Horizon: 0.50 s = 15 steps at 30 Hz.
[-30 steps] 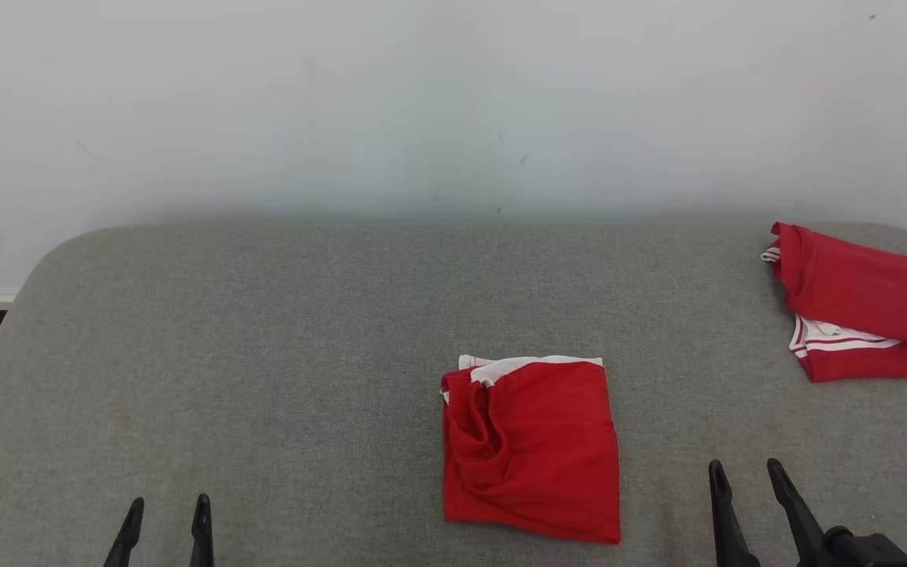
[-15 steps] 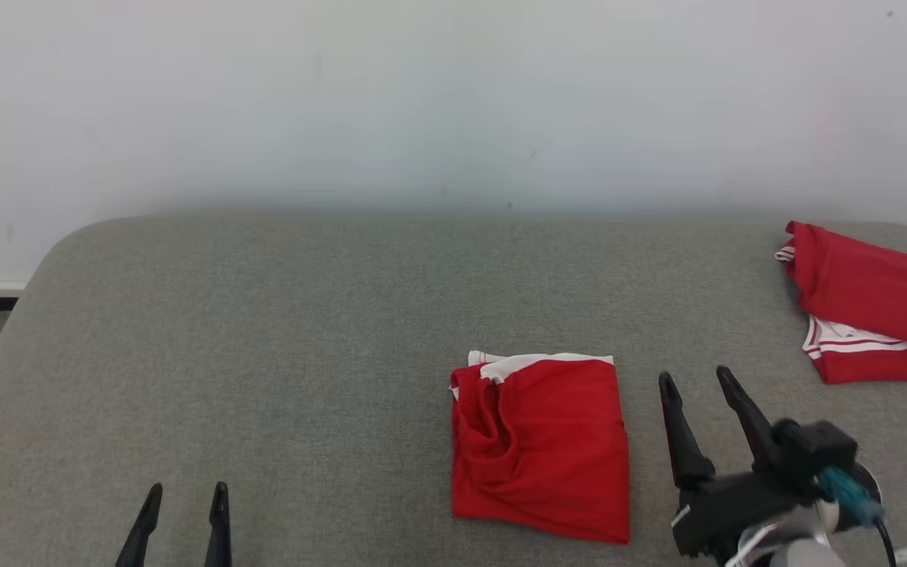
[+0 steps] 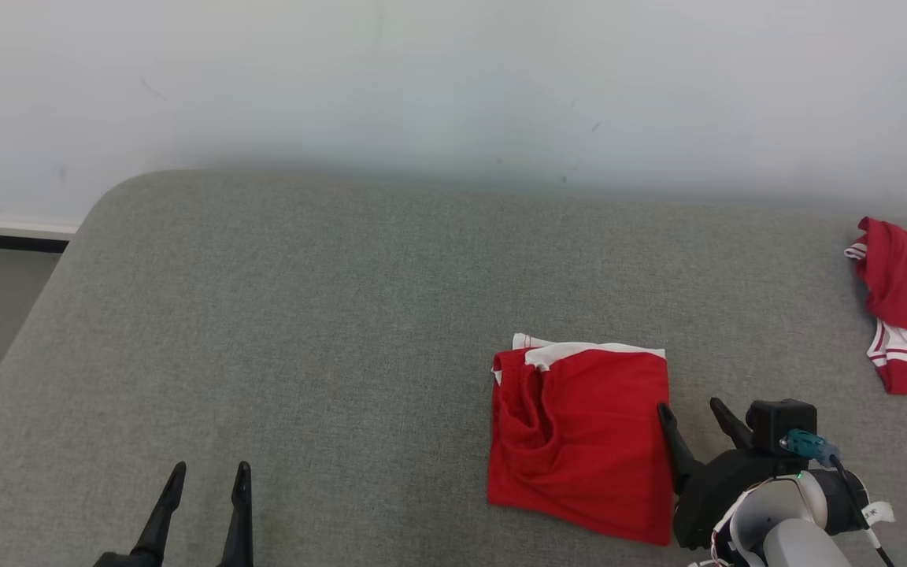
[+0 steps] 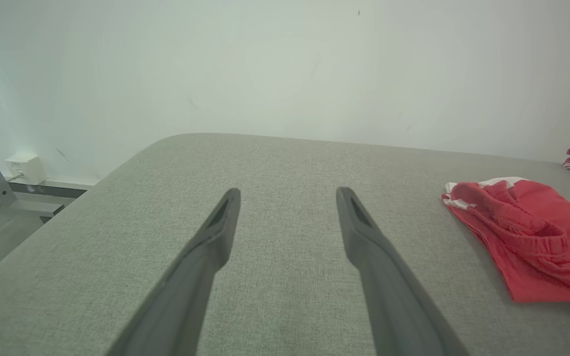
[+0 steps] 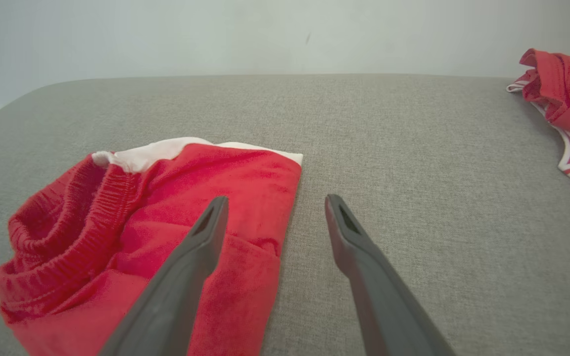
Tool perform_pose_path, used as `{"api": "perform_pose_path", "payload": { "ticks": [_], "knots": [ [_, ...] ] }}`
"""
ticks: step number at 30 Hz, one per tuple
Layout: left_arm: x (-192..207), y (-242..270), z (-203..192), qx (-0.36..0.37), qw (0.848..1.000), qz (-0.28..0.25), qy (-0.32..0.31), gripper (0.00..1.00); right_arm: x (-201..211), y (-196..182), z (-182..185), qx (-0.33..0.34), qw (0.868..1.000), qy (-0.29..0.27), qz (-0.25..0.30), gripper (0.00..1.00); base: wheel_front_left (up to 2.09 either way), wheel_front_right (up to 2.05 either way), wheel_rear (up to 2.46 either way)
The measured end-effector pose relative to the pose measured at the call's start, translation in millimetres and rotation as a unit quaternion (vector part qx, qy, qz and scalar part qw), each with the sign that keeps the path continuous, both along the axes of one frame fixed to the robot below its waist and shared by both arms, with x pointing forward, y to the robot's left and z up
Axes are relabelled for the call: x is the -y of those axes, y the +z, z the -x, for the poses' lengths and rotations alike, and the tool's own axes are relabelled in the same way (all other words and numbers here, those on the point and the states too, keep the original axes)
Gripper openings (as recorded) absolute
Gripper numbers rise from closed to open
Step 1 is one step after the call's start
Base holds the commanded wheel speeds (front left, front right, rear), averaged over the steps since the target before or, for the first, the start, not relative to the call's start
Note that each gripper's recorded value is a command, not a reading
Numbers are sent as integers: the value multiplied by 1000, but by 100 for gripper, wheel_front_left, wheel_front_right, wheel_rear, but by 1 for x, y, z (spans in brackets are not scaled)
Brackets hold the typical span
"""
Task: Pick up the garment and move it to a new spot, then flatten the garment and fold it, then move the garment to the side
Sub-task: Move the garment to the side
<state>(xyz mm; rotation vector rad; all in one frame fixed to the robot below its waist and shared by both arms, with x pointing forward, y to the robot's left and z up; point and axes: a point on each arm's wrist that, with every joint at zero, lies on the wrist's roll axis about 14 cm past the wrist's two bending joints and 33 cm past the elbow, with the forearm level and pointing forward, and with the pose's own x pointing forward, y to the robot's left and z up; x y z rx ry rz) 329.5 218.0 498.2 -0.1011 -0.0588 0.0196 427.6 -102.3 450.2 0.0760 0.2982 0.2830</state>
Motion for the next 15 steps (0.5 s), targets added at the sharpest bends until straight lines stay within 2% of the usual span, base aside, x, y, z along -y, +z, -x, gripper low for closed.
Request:
{"api": "perform_pose_path", "payload": {
  "ticks": [11, 12, 13, 15],
  "knots": [
    [-12, -7, -6, -15, 1000, -3, 15, 100, -22, -60, 5, -96, 995, 33, 25, 100, 0, 0, 0],
    [-13, -8, -6, -15, 1000, -3, 16, 100, -23, -63, 7, -103, 994, 34, 22, 42, 0, 0, 0],
    [-14, -7, -6, -15, 1000, -3, 17, 100, -24, -64, 7, -107, 994, 33, 17, 0, 0, 0, 0],
    [-14, -8, -7, -16, 1000, -3, 16, 100, -26, -65, 7, -108, 993, 34, 14, 0, 0, 0, 0]
  ]
}}
